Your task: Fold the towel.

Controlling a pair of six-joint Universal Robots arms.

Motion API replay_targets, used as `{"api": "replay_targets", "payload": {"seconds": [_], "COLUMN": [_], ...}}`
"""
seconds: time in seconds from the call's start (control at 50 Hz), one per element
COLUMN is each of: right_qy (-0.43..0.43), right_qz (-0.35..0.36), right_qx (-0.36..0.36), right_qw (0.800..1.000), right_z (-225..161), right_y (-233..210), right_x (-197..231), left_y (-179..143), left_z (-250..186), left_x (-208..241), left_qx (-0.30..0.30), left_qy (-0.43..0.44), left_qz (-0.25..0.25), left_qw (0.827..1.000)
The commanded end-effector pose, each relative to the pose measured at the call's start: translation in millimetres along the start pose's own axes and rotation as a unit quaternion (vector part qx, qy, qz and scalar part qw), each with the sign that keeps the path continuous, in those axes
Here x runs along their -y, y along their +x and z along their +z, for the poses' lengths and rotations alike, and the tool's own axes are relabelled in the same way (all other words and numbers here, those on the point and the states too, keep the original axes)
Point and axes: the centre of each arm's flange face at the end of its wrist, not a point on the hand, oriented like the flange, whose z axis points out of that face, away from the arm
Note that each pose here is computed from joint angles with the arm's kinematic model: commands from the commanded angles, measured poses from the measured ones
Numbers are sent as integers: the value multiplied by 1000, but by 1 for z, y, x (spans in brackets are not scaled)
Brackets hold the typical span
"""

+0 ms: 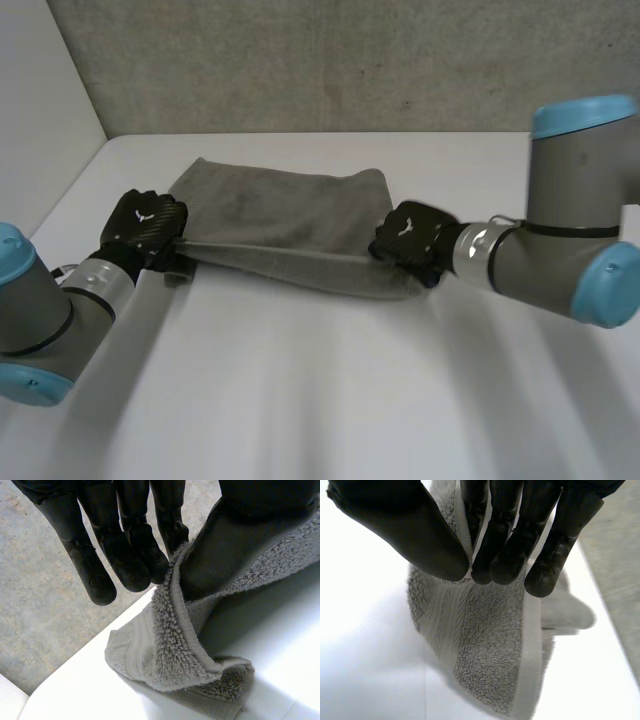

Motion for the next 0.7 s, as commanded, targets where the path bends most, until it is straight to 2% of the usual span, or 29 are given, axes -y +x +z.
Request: {"api": "replay_targets", "payload": {"seconds": [0.02, 0.1, 0.18, 0.32, 0.44, 0.7], "right_qy": [53, 52, 32, 26, 41, 43], "right_qz": [111, 140, 150, 123, 99, 94], "right_qx": [-92, -110, -85, -75, -88, -91], "right_qw": [988, 983, 985, 989, 990, 990], "right_z": [-36, -40, -35, -20, -12, -10], "right_y": [35, 33, 7, -17, -19, -21], "right_x": [-2, -14, -31, -54, -59, -64], "left_y": [5, 5, 5, 7, 7, 9], "left_z": [-1, -1, -1, -1, -2, -3], "left_x": [1, 2, 2, 1, 1, -2], "left_qx": [-7, -6, -7, -9, -9, -14], "left_qy": [2, 2, 3, 2, 1, -3], "left_qz": [0, 0, 1, 0, 0, 0], "left_qw": [1000, 1000, 1000, 1000, 1000, 1000]}}
